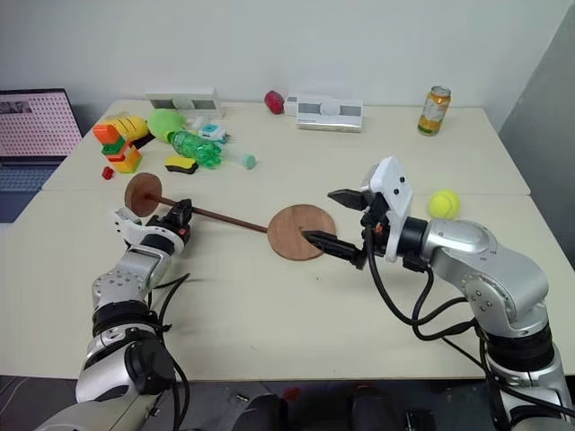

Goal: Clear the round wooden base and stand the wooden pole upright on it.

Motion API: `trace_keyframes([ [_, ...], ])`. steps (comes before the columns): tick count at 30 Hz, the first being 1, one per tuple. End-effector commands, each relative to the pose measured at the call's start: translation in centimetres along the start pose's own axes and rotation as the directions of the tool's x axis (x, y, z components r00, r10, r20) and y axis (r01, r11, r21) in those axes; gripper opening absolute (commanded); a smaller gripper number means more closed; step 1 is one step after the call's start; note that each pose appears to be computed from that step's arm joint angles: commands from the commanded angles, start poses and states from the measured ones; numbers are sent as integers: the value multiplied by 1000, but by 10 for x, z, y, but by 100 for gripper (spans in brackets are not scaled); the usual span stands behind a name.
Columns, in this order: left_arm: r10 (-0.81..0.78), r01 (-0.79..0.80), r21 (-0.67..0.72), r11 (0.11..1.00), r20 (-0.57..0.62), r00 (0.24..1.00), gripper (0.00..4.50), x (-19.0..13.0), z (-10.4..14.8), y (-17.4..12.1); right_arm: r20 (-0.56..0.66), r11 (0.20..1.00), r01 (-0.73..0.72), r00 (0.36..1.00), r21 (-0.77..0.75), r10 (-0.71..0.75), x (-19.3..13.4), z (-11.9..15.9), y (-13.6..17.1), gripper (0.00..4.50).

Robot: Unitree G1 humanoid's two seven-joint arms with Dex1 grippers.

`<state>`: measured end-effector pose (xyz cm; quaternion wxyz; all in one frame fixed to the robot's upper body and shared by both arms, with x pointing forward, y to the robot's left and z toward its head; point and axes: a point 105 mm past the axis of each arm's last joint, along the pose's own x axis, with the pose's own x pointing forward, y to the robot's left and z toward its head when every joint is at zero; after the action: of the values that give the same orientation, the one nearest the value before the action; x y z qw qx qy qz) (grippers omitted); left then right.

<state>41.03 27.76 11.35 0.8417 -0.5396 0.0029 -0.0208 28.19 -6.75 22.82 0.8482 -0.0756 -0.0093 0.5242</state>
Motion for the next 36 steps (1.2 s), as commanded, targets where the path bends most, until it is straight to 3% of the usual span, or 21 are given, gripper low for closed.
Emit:
trace_keyframes([
  [1,-5,3,38,999,39,999,35,2,17,-9,43,999,6,999,-42,-4,-1,12,0,450],
  [5,-100,94,102,990,49,994,33,6,38,-47,57,999,14,998,-48,-11,0,16,-1,450],
  [7,-206,201,245,948,-5,978,33,9,51,-89,74,998,39,997,-42,-36,-3,19,-3,450],
  [9,-318,344,428,836,-134,939,33,10,49,-144,87,997,69,994,-37,-66,-11,20,-4,450],
  [11,-382,453,499,739,-242,892,33,9,34,-177,85,995,95,992,-39,-91,-15,17,-3,450],
  [16,-513,698,500,513,-473,716,33,1,-26,-239,41,985,156,987,-71,-153,-20,-9,3,450],
  [19,-522,770,484,417,-566,638,33,-3,-60,-240,57,976,215,975,-33,-213,-19,-17,-2,450],
  [26,-502,811,547,208,-652,569,33,-13,-91,-222,59,964,266,963,-25,-264,-22,-27,3,450],
  [33,-506,779,598,187,-621,598,33,-9,-93,-213,72,955,297,953,-14,-295,-21,-28,7,450],
  [36,-497,768,600,223,-608,619,33,-6,-100,-199,76,957,290,955,-17,-288,-19,-25,9,450],
])
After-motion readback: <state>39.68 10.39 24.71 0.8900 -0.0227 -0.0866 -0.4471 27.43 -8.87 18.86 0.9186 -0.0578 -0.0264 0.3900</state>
